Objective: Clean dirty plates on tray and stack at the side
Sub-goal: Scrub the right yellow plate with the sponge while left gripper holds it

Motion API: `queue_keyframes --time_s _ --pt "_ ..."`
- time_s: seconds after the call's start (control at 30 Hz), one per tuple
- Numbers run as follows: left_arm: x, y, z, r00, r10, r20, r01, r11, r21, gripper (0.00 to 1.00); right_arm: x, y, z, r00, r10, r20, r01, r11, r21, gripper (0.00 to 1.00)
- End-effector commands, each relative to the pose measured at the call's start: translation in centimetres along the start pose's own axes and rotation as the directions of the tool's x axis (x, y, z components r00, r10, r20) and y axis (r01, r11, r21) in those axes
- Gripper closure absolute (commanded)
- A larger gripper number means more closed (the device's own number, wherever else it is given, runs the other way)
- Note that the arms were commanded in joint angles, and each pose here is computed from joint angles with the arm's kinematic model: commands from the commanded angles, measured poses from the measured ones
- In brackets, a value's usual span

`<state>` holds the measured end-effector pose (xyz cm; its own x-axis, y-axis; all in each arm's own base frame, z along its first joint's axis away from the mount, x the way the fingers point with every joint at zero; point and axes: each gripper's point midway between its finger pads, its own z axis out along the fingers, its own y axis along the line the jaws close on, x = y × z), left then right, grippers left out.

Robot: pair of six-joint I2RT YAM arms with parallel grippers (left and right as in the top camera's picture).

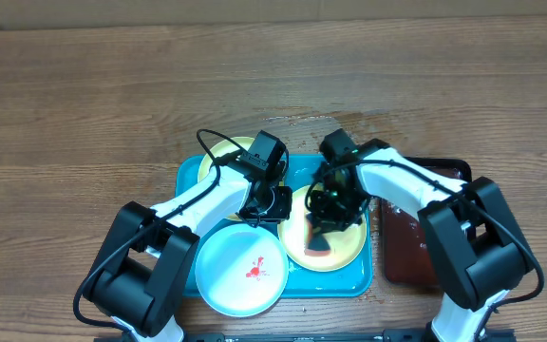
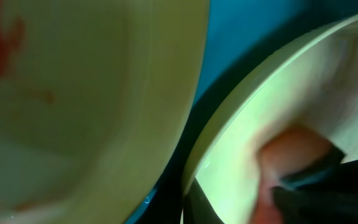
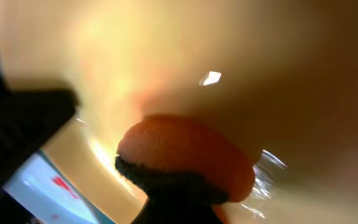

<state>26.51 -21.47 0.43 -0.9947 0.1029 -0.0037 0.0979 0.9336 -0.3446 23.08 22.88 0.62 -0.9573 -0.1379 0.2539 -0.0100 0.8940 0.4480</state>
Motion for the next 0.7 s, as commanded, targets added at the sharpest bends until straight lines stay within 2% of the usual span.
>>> queue_keyframes --time_s 0.0,0.3,0.47,0.67 --pt "0.3 0.2 0.6 0.999 -0.03 -0.016 0.03 1.0 -0.003 0.96 -0.4 0.4 1.3 0.997 0.079 -0.002 -0.079 0.996 -0.028 0.96" --pt "0.3 0.2 0.6 0.999 -0.03 -0.017 0.03 1.0 -0.004 0.96 -4.9 2.0 0.8 0.97 0.18 0.163 -0.164 0.981 -0.106 0.96" --pt "0.3 0.2 0.6 0.999 -0.03 -0.017 0.03 1.0 -0.004 0.96 -6.2 -0.7 0.4 0.931 0.256 0.259 -0.262 0.965 -0.011 0.96" --pt "0.3 0.2 0.6 0.999 -0.03 -0.017 0.03 1.0 -0.004 0.96 -6.2 -6.2 -1.3 0.887 0.344 0.308 -0.394 0.912 0.115 0.96"
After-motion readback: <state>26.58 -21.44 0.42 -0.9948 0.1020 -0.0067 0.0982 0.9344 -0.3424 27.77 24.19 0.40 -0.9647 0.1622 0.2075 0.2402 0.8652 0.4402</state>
